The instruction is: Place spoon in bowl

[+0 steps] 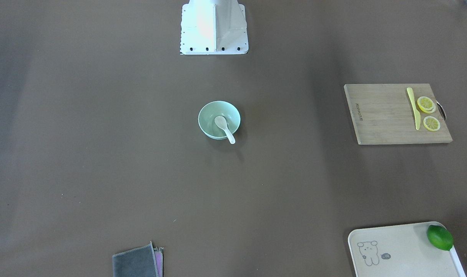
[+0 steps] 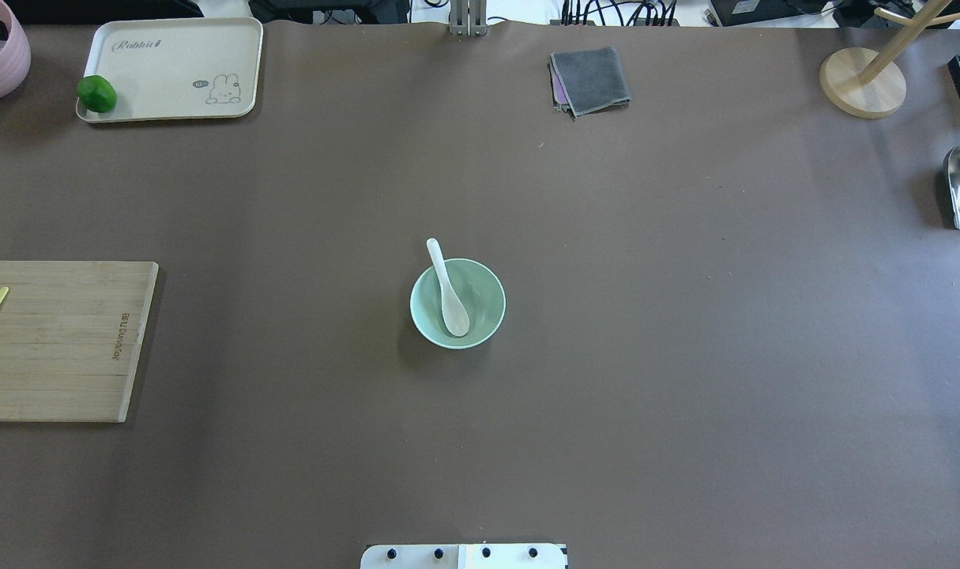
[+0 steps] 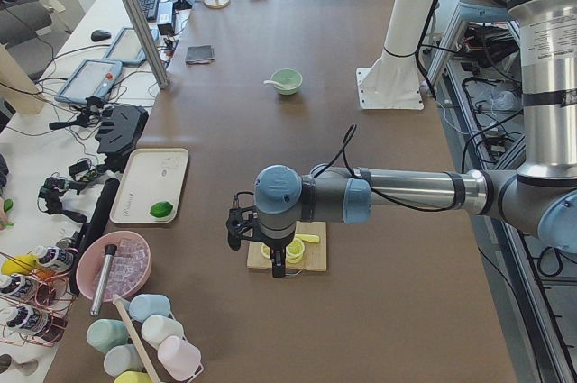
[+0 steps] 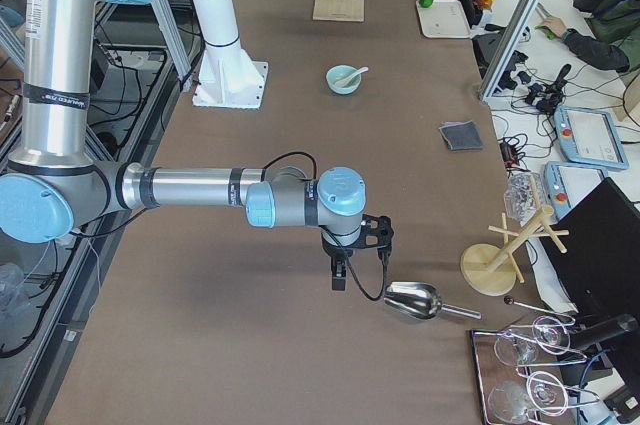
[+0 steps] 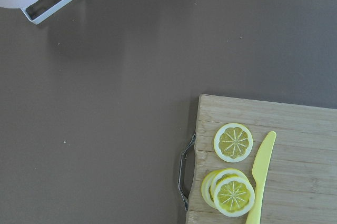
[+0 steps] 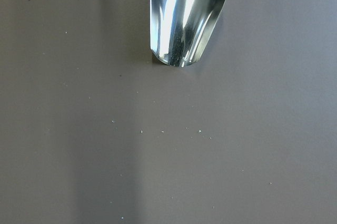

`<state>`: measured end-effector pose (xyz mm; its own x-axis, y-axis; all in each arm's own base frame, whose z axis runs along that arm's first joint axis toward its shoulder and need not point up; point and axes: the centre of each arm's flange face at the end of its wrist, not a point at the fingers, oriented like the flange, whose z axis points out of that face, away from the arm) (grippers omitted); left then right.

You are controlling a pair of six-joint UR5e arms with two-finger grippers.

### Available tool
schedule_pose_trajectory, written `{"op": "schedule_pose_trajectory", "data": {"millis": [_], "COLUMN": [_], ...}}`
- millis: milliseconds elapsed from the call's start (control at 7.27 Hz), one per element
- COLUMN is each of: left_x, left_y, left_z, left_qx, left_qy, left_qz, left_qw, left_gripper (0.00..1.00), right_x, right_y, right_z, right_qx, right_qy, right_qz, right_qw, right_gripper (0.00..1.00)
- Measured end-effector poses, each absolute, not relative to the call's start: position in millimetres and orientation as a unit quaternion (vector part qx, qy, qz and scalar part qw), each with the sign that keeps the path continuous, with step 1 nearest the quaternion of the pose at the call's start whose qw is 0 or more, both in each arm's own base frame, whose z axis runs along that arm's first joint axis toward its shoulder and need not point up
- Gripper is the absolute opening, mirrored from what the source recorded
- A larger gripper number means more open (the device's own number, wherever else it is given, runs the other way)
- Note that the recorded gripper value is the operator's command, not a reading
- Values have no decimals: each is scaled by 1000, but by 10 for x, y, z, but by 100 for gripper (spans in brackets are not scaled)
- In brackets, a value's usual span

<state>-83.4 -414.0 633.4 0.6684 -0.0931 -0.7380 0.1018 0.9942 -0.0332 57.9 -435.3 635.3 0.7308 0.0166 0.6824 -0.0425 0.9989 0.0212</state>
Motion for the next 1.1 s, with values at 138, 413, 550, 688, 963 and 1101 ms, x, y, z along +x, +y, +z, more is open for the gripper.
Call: {"op": "schedule_pose_trajectory", "data": {"millis": [138, 413, 550, 688, 963, 1101], "left_x": [-815, -806, -804, -804, -804, -804], "left_y": [-4144, -4151, -4154, -4156, -4158, -4159], "left_z": [6334, 6326, 6321, 6314, 6302, 6297], "left_qx": [4, 5, 5, 6, 7, 7], "left_qy": [404, 404, 404, 404, 404, 404], "left_qz": [-51, -50, -49, -49, -49, -49], "left_qw": [913, 914, 914, 914, 914, 914], "left_gripper": [98, 98, 98, 98, 98, 98], "right_x": [578, 576, 575, 574, 573, 573], "right_y": [-4354, -4362, -4367, -4367, -4366, -4366], "right_z": [6364, 6362, 6356, 6353, 6353, 6352], "right_qx": [17, 18, 22, 25, 27, 27], "right_qy": [-367, -369, -369, -370, -371, -371], "right_qz": [16, 16, 14, 13, 12, 12], "right_qw": [930, 929, 929, 929, 928, 928], "right_gripper": [100, 100, 100, 100, 100, 100]}}
